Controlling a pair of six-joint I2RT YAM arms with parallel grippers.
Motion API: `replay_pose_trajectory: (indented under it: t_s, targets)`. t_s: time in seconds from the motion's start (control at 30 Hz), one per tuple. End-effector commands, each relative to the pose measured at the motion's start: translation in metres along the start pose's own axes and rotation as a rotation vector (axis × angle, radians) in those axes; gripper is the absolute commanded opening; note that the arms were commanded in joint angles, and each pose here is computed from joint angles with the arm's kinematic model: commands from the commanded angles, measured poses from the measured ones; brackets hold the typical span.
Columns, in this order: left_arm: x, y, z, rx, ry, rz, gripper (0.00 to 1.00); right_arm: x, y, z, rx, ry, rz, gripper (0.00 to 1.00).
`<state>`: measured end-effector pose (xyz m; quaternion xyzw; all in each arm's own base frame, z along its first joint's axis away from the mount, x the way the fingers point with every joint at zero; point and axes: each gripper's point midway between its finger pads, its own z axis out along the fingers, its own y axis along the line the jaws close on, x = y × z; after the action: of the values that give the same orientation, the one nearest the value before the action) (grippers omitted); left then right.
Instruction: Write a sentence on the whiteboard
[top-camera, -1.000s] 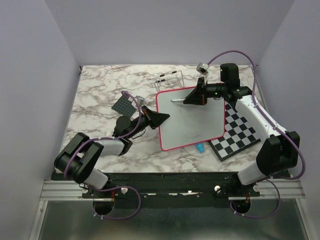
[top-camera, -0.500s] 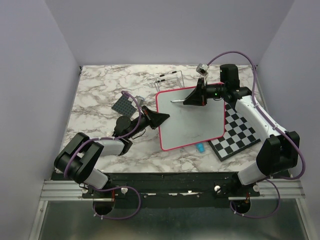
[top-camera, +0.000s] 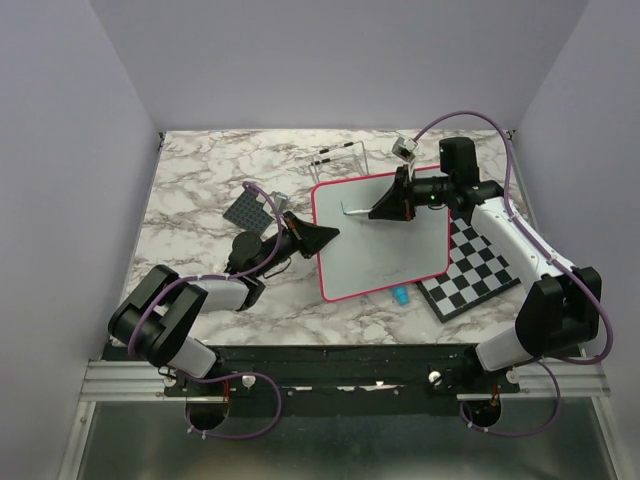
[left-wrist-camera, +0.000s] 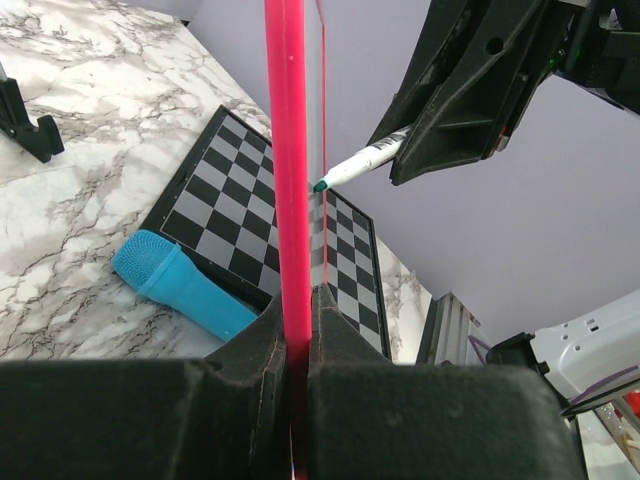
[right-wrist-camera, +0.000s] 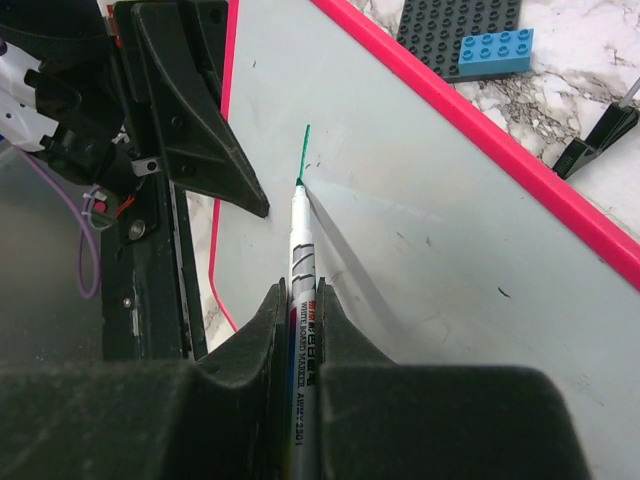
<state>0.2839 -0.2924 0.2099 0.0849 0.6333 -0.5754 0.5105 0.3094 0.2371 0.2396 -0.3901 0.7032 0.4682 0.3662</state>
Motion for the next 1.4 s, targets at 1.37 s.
replay_pose_trajectory:
  t_s: [1.37]
  targets:
    - [-0.02, -0.022, 0.007, 0.108, -0.071, 0.118, 0.0, 0.002, 0.008, -0.004, -0.058, 0.008, -0.016, 0.01]
